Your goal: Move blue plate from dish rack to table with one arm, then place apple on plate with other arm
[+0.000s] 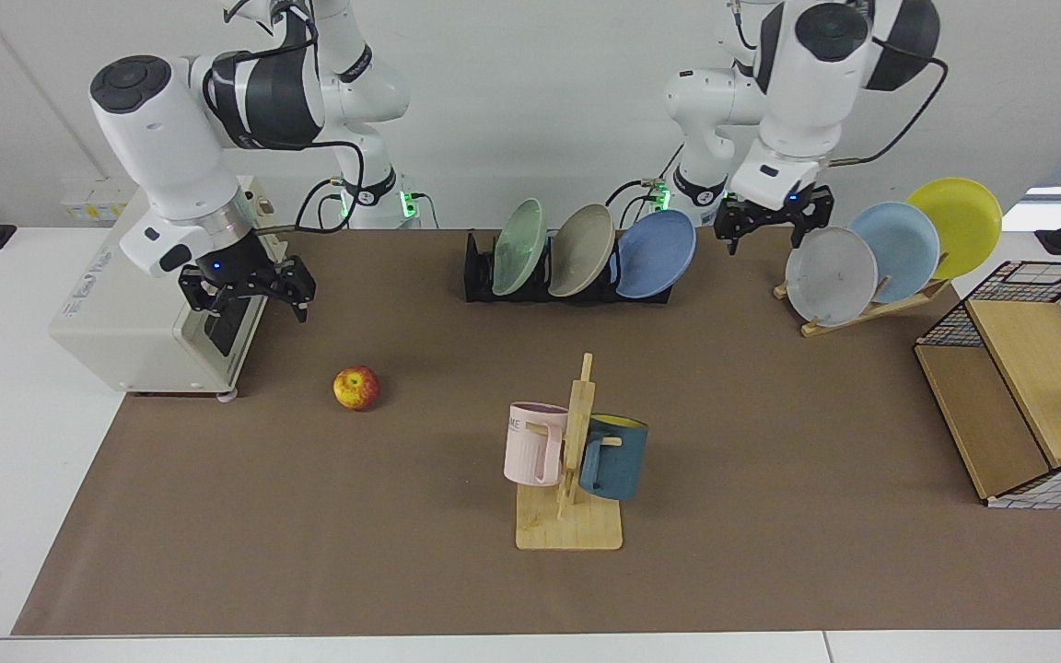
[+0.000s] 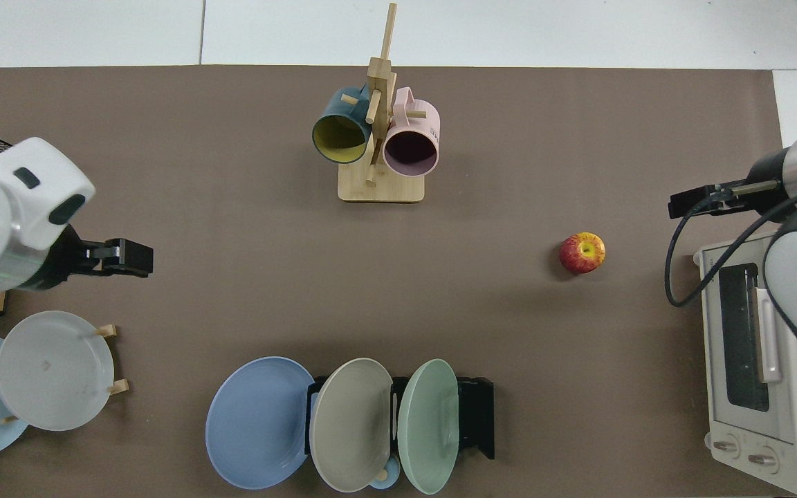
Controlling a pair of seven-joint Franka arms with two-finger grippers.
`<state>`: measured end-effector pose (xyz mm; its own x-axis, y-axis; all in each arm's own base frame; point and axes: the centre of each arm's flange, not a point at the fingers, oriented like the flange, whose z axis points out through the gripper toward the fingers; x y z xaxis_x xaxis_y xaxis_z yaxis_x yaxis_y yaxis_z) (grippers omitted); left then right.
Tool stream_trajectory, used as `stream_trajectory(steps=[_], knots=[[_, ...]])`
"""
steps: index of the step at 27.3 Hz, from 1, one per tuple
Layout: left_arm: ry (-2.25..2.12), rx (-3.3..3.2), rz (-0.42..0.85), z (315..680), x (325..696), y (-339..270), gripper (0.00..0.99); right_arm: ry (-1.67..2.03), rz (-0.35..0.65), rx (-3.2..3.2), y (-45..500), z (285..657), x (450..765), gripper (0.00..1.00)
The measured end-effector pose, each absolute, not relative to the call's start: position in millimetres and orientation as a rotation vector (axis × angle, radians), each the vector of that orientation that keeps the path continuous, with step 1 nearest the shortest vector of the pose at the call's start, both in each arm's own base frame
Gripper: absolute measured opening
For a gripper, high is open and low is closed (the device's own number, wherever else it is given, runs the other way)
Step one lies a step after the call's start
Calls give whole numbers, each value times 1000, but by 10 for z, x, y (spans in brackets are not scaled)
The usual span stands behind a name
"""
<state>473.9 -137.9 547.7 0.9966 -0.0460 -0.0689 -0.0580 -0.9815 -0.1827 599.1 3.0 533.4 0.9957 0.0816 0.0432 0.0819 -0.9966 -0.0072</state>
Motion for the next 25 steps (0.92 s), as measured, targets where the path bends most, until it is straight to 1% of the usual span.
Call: stream_trajectory(steps=[6, 11, 14, 18, 25], knots=[[116, -2872, 44, 5089, 4042, -1704, 991, -77, -51, -3129, 286, 5051, 6088, 1000], [90, -2831, -15, 4846, 3657, -1753, 991, -27, -33, -3130, 440, 4710, 6075, 1000], [70, -2823, -60, 4669, 3559, -1828, 987, -20, -45, -3130, 448, 4446, 6047, 1000], [69, -2822, -70, 4533, 3532, -1831, 982, -18, -41, -3132, 440, 4088, 6023, 1000], [83, -2825, -61, 4360, 3518, -1772, 974, -32, 40, -3138, 515, 3638, 6024, 1000]])
